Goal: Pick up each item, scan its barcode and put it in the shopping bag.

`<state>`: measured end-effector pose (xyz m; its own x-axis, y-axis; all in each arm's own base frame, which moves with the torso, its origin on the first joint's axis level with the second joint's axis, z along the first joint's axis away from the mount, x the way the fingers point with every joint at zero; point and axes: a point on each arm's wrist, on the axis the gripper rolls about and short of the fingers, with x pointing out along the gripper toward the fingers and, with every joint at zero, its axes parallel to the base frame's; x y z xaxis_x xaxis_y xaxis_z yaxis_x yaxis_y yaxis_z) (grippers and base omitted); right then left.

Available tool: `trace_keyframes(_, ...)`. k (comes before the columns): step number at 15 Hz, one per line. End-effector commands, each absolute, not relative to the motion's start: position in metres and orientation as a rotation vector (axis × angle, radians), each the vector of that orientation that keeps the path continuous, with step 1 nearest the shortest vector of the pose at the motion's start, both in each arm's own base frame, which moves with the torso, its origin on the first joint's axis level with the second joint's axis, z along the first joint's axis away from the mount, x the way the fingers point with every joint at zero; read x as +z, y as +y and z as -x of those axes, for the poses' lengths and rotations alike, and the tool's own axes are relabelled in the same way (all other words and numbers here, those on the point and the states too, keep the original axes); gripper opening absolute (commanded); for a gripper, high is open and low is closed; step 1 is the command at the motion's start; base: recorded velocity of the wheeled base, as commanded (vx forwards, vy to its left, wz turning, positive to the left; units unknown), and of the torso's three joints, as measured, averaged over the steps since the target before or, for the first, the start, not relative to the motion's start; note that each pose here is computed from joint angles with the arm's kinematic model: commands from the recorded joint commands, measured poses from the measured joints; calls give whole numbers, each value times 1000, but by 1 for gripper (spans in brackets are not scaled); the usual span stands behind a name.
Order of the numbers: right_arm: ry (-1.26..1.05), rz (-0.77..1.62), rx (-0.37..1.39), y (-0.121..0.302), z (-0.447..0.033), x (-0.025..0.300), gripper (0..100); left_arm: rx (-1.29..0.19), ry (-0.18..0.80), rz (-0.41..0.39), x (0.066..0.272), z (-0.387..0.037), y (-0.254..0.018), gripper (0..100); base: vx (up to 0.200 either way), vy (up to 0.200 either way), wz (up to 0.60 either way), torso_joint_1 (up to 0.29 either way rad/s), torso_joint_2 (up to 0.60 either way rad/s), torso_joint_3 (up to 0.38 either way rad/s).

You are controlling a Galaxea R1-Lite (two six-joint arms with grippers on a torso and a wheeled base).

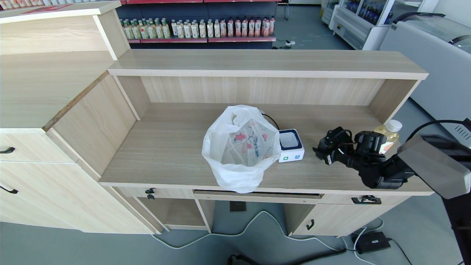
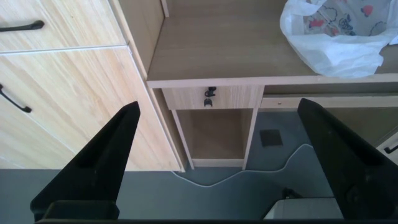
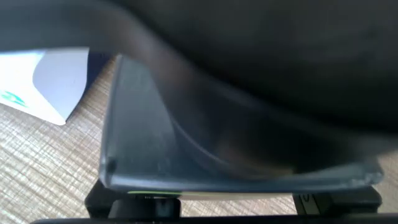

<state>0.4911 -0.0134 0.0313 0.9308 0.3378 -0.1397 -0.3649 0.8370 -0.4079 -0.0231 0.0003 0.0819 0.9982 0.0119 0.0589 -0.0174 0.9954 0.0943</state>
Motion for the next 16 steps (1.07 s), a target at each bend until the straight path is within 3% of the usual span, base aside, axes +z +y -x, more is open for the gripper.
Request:
trace_keyframes(1,61,445,370,-14,-491,32,0,15,-59,-95,82,23,0,100,0,0,0,0,0,0)
trace_keyframes(5,22,450,349,-20,-487,53,0,15,-59,-95,82,23,0,100,0,0,0,0,0,0)
trace_keyframes(8,-53,407,328,-21,-467,104,0,15,-59,-95,82,23,0,100,0,0,0,0,0,0)
trace_keyframes(10,-127,308,370,-17,-421,151,0,15,-59,-95,82,23,0,100,0,0,0,0,0,0)
trace_keyframes(11,-134,302,377,-16,-416,155,0,15,-59,-95,82,23,0,100,0,0,0,0,0,0)
trace_keyframes(12,-199,240,500,-10,-354,192,0,15,-59,-95,82,23,0,100,0,0,0,0,0,0)
trace_keyframes(16,-443,264,842,2,-260,254,0,15,-59,-95,82,23,0,100,0,0,0,0,0,0)
